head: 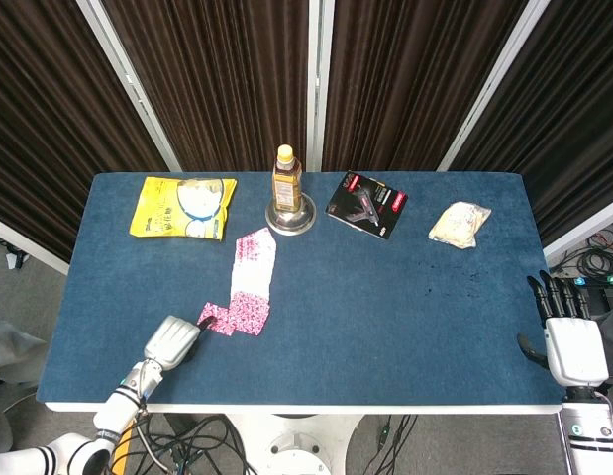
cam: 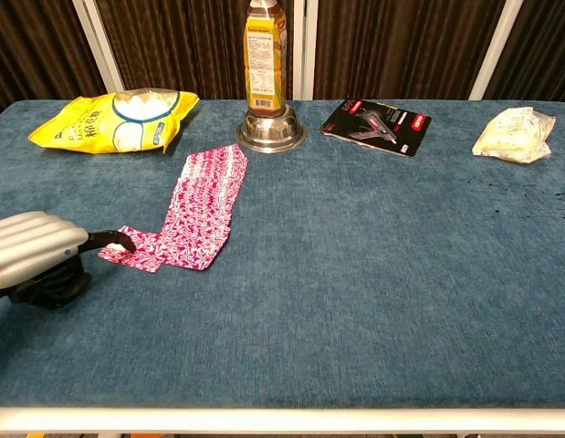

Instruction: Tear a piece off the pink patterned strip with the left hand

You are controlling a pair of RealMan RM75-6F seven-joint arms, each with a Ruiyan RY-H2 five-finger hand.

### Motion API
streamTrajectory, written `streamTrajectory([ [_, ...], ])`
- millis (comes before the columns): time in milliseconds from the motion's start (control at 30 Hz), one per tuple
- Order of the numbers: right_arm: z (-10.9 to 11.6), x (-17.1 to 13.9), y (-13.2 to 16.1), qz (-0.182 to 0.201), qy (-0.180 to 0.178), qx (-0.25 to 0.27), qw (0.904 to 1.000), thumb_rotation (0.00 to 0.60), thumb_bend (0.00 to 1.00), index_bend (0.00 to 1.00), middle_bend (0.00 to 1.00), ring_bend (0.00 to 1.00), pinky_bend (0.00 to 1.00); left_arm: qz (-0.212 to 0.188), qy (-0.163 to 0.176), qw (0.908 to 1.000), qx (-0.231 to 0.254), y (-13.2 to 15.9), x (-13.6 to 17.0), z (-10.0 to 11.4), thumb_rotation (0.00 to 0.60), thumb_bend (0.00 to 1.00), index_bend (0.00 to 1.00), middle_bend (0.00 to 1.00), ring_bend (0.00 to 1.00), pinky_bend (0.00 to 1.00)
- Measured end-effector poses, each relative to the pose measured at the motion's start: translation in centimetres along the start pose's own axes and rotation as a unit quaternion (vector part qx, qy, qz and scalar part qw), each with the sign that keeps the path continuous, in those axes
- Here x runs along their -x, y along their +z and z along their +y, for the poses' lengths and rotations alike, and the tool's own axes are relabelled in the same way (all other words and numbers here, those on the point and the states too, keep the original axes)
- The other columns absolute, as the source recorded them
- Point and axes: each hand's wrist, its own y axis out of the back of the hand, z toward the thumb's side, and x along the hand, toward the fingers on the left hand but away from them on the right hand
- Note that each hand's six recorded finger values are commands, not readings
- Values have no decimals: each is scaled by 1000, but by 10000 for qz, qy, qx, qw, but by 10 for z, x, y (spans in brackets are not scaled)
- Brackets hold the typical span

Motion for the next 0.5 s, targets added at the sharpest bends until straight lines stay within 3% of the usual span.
streamTrajectory([
  [500,-1,2,11,63,50,-158,9998,600,178,0,0,0,0,566,133,9983,-59,-51,4,9,600,613,186,882,895,872],
])
